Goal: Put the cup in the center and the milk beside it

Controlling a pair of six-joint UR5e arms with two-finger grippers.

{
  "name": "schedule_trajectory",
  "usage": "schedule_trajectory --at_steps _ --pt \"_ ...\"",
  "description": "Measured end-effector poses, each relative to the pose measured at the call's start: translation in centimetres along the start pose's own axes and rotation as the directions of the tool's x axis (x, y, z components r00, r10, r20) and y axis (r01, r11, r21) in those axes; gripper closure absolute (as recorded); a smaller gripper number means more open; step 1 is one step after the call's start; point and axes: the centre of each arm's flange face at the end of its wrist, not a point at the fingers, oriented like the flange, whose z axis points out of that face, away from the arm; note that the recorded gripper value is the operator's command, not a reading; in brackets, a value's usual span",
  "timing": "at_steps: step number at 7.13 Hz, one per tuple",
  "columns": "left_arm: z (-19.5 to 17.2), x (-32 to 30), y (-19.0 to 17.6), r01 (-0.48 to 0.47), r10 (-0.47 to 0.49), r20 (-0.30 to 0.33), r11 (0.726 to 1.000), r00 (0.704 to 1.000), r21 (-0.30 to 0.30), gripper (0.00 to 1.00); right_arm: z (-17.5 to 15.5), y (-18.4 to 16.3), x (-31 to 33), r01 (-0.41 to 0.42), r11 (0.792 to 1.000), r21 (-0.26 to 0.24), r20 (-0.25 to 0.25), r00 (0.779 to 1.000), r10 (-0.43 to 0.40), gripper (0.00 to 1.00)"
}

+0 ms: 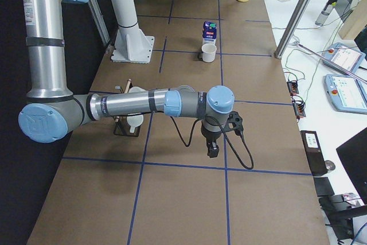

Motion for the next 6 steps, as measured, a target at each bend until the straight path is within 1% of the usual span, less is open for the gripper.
schedule_trajectory --at_steps 2,6 --pt "0.00 0.05 0.02 0.001 -0.001 -0.001 1.000 1.000 -0.003 0.00 0.16 0.05 -0.03 0.001 1.000 0.002 0.020 1.000 -0.001 0.00" --pt "-0.08 0.16 0.00 -0.001 0.001 0.000 1.000 1.000 -0.002 0.00 -0.34 -0.43 -0.41 0.004 1.000 0.013 0.018 1.000 -0.004 0.00"
